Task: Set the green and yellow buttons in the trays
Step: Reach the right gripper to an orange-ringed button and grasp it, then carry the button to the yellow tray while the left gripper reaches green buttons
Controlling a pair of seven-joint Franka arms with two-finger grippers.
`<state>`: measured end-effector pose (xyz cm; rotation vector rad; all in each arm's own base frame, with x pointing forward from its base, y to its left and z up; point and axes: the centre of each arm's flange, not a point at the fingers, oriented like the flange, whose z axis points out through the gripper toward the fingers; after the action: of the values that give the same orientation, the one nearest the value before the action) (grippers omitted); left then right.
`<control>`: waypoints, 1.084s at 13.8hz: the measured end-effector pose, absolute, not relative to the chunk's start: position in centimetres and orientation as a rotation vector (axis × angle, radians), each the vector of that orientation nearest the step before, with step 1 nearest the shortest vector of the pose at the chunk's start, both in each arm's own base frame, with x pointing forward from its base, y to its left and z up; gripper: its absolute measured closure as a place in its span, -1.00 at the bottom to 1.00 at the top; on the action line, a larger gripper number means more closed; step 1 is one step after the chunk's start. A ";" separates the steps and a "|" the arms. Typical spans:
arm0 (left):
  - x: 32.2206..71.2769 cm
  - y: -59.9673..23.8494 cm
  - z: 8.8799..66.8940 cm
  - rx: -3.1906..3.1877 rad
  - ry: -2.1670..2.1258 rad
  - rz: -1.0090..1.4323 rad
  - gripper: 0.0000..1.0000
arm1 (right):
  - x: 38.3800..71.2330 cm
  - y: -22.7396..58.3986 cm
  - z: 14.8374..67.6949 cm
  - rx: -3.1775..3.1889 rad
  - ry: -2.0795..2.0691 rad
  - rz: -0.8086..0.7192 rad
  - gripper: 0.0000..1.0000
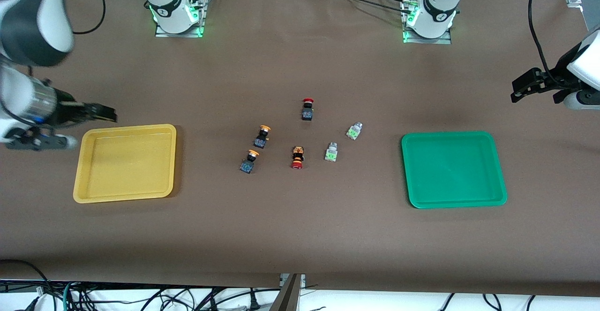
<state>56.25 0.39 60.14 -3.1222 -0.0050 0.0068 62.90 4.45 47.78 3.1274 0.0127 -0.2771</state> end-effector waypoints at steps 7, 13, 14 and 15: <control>56.0 2.2 59.9 -3.122 -0.055 0.045 -1.00 | 66.7 18.6 33.4 3.143 -0.392 -0.143 -1.00; 56.0 1.6 59.9 -3.122 -0.038 0.054 -1.00 | 63.1 33.9 23.4 3.116 -0.724 0.027 -1.00; 56.0 1.6 59.9 -3.122 -0.039 0.057 -1.00 | 62.6 34.7 22.2 3.111 -0.728 0.024 -1.00; 55.9 1.6 59.8 -3.122 -0.039 0.066 -1.00 | 62.4 35.0 21.4 3.106 -0.725 0.017 -1.00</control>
<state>55.89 1.64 59.81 -3.1221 -0.0392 0.0661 62.39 35.01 21.43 3.1062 -0.7254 0.0168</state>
